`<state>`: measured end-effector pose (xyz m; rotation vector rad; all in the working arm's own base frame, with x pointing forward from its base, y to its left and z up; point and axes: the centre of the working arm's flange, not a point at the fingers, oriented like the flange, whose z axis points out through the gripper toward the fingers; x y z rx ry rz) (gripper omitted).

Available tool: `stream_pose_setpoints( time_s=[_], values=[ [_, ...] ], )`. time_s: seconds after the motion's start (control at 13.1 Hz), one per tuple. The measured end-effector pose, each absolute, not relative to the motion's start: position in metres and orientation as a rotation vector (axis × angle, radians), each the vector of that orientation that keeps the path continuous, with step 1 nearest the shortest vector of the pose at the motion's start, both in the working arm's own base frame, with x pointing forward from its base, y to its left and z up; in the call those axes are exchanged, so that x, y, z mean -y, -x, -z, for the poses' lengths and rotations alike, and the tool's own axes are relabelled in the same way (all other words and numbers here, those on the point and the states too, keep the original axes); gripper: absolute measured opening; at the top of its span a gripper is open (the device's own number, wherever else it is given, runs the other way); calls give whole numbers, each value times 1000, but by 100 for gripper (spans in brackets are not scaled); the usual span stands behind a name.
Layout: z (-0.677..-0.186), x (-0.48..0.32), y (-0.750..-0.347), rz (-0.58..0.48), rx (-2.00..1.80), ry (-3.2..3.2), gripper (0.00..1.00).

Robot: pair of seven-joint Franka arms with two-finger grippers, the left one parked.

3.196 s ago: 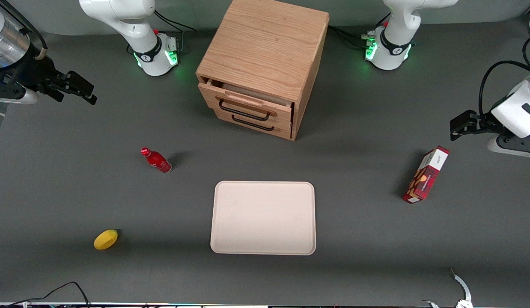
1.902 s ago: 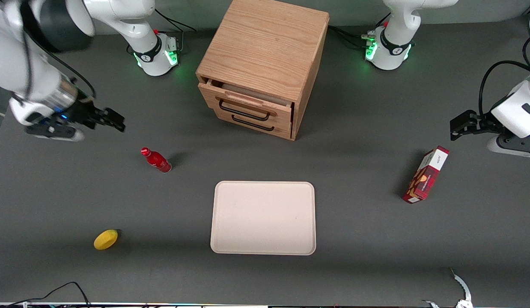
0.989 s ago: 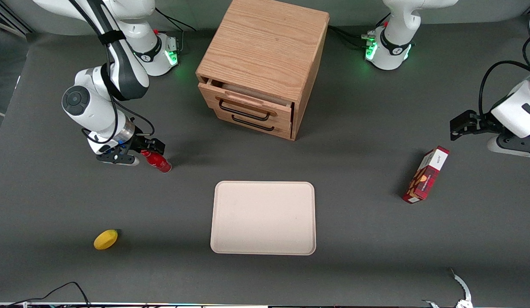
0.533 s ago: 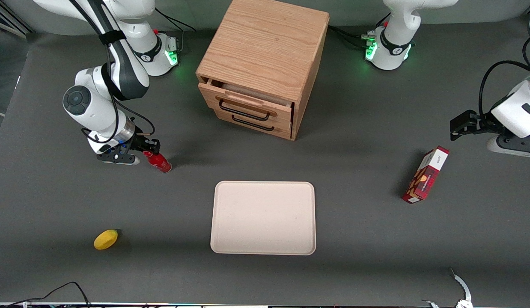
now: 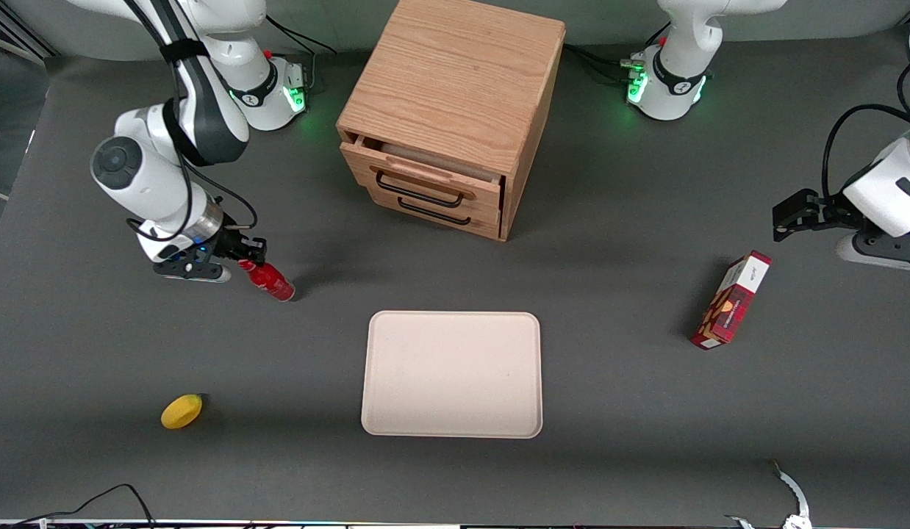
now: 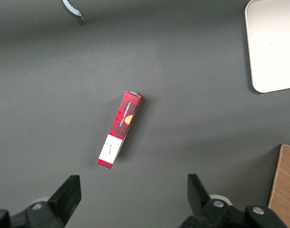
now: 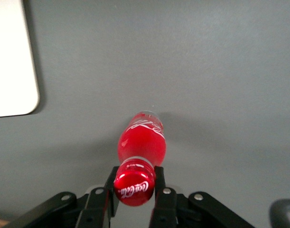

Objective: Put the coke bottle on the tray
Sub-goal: 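Lift the bottle and carry it with the right gripper to the tray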

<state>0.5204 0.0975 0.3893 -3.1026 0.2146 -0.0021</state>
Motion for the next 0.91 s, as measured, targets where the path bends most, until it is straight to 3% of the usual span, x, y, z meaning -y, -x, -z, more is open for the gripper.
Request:
stream_pose_setpoints(
  time_s=[0.3, 0.53, 0.68, 0.91],
  values=[
    [-530, -107, -547, 61, -190, 3093, 32],
    [-597, -136, -562, 54, -150, 3075, 32],
    [-607, -177, -586, 19, -241, 3049, 32],
    [-543, -263, -629, 22, -399, 3052, 32]
  ],
)
